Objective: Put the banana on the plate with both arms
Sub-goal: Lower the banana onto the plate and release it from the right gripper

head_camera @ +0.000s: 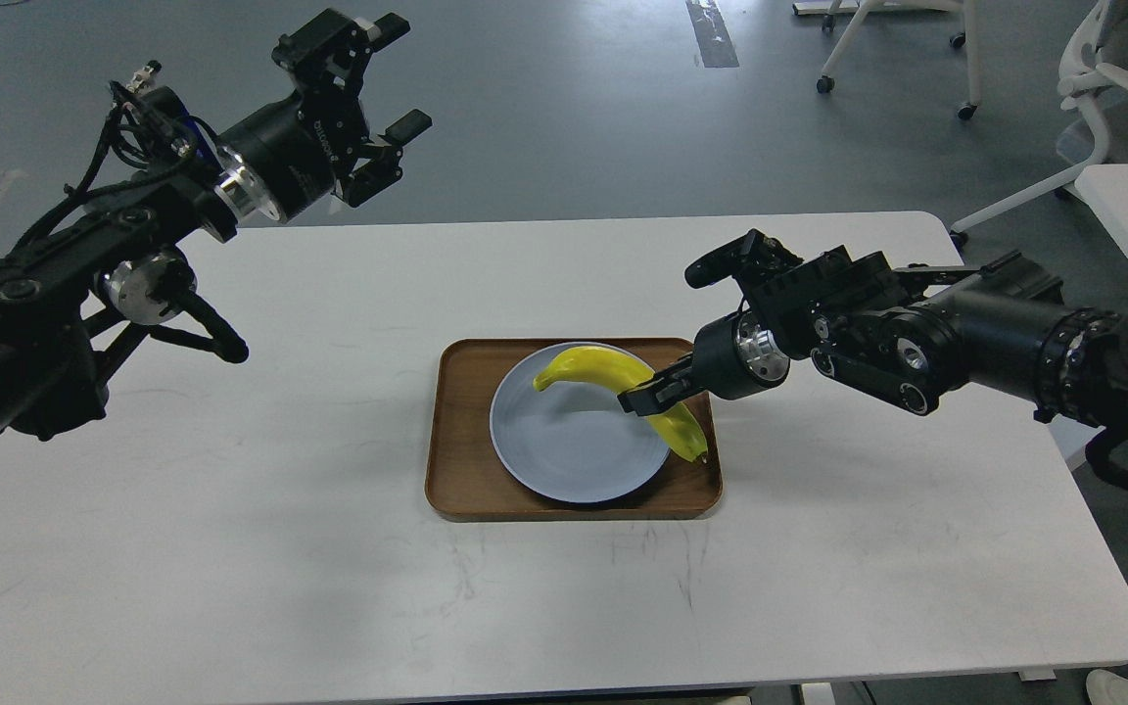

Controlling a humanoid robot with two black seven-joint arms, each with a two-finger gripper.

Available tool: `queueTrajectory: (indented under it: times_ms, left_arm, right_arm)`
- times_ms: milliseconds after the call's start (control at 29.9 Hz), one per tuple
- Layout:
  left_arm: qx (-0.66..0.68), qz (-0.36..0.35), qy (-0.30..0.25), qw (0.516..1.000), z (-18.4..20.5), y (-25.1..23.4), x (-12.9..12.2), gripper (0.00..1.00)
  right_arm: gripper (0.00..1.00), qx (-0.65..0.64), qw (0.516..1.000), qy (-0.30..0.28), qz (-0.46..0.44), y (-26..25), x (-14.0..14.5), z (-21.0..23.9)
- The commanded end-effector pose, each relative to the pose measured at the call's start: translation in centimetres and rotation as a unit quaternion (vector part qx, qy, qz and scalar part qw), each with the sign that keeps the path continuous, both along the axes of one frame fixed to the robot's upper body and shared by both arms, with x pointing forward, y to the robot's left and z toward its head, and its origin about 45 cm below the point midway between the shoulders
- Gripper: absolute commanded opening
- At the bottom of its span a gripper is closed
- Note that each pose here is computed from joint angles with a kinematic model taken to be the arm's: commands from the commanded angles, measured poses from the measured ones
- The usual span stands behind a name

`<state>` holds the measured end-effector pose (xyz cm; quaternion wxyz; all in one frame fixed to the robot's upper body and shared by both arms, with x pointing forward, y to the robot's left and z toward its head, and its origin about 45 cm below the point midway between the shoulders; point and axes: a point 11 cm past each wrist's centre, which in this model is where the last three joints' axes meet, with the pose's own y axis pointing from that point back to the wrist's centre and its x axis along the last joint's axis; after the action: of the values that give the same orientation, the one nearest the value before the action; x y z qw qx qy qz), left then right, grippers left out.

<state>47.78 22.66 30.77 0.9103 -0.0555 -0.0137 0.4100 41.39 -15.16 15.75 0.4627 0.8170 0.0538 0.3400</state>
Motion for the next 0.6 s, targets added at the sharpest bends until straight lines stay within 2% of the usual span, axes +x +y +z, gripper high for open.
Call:
queueTrajectory:
  times_ms: [0,134,301,401,435,501,568]
  left_arm:
    - [0.0,0.0,0.0,1.0,0.0,-0.1,0.0,0.98]
    - [0.0,0.0,0.0,1.0,0.0,-0.1,0.0,0.98]
    - [-0.001,0.0,-0.001,1.0,0.1,0.0,0.0,0.98]
    - [-0.002,0.001,-0.001,1.0,0.1,0.0,0.0,0.98]
    - [-0.002,0.0,-0.002,1.0,0.2,0.0,0.1,0.98]
    - [-0.002,0.001,-0.002,1.0,0.2,0.0,0.1,0.98]
    - [-0.003,0.001,-0.003,1.0,0.3,0.0,0.1,0.98]
  right_arm:
    - [0.06,0.009,1.0,0.002,-0.004,0.7,0.1,0.2]
    - [0.07,0.008,1.0,-0.001,-0.001,1.3,0.2,0.1]
    - [0.16,0.007,1.0,-0.004,0.001,2.1,0.3,-0.3]
    - [0.29,0.002,1.0,-0.002,0.004,2.1,0.2,-0.5]
    - [0.31,0.0,1.0,-0.002,0.004,2.0,0.1,-0.6]
    - [0.41,-0.006,1.0,0.0,0.006,1.8,0.0,-0.9]
    - [0.47,-0.005,1.0,0.001,0.005,1.8,0.0,-0.9]
